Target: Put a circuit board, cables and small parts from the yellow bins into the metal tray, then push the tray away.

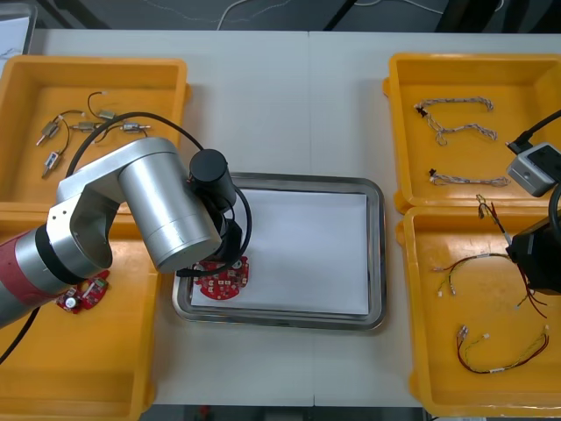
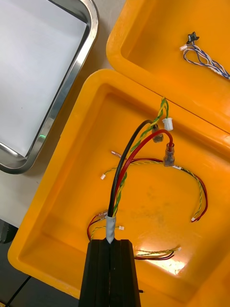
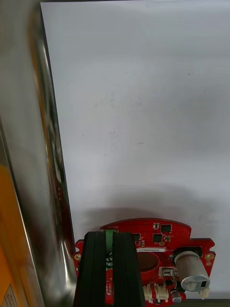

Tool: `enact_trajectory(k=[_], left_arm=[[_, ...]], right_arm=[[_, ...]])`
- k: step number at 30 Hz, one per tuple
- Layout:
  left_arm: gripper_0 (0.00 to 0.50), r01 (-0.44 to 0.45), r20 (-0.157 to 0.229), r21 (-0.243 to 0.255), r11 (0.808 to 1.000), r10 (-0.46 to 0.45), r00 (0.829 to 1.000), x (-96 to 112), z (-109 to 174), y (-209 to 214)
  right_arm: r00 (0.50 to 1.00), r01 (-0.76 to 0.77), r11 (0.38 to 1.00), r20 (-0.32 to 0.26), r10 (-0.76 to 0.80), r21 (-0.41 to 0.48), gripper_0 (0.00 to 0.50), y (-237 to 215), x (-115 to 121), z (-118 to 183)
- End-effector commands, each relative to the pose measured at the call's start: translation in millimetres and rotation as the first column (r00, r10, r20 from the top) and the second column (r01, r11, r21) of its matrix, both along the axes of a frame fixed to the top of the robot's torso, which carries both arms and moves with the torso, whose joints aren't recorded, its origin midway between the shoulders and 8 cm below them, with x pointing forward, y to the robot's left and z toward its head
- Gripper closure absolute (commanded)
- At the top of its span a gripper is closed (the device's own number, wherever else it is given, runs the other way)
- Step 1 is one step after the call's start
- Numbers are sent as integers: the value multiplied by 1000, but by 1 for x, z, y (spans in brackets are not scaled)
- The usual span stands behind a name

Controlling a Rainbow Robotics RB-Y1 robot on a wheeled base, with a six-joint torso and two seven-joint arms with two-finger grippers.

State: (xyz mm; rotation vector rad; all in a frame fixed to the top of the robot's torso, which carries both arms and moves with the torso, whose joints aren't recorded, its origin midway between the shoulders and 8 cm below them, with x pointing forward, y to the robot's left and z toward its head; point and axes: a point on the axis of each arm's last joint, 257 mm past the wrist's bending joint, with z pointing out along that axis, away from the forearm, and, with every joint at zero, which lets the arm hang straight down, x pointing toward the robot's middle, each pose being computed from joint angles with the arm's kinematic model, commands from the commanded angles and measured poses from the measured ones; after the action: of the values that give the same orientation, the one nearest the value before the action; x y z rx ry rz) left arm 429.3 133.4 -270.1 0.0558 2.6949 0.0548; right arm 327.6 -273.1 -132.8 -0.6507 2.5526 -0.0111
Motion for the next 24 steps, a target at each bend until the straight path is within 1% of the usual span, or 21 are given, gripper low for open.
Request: enact_trajectory(k=[1,2,3,4,5,6,7,8,9,10,11,12,14,21,22,23,24], left_arm=[[376,87,-4,9,996,-87,996,-6,-5,-16],[246,88,-4,8,996,-88,996,-7,-6,-16],[165,87,-4,8,996,-87,996,-7,-6,-16],[106,87,-3,7,996,-87,996,-7,-5,-17],[106,87,-3,7,996,-87,996,-7,-5,-17],[69,87,3,1,996,-87,996,-6,-4,-18],[69,87,3,1,996,-87,996,-6,-4,-18],[44,89,6,-5,996,-89,996,-7,-2,-21],[32,92,11,-14,996,-91,996,-8,1,-23],[28,91,13,-29,995,-91,996,-8,5,-26],[28,91,13,-29,995,-91,996,-8,5,-26],[23,92,16,-53,994,-91,996,-9,12,-31],[15,92,22,-71,993,-91,996,-10,20,-34],[12,89,39,-92,992,-86,996,-15,53,-33],[11,91,37,-95,991,-88,995,-16,55,-33],[0,97,44,-106,990,-93,995,-18,65,-33],[0,100,47,-106,989,-96,994,-18,68,-33]], right_arm=[[998,-31,998,54,34,-60,500,-7,4,17],[998,-31,998,54,34,-60,500,-7,4,17],[998,-31,998,54,34,-60,500,-7,4,17],[998,-31,998,54,34,-60,500,-7,4,17],[998,-31,998,54,34,-60,500,-7,4,17],[998,-31,998,54,34,-60,500,-7,4,17],[998,-31,998,54,34,-60,500,-7,4,17],[998,-31,998,54,34,-60,500,-7,4,17],[998,-31,998,54,34,-60,500,-7,4,17],[998,-31,998,54,34,-60,500,-7,4,17],[998,-31,998,54,34,-60,500,-7,4,17],[998,-31,998,54,34,-60,500,-7,4,17],[998,-31,998,54,34,-60,500,-7,4,17],[998,-31,998,54,34,-60,500,-7,4,17],[999,-30,998,18,31,-46,500,-6,0,7],[999,-33,998,17,34,-44,500,-5,0,7],[999,-36,999,16,37,-40,500,-3,0,6]])
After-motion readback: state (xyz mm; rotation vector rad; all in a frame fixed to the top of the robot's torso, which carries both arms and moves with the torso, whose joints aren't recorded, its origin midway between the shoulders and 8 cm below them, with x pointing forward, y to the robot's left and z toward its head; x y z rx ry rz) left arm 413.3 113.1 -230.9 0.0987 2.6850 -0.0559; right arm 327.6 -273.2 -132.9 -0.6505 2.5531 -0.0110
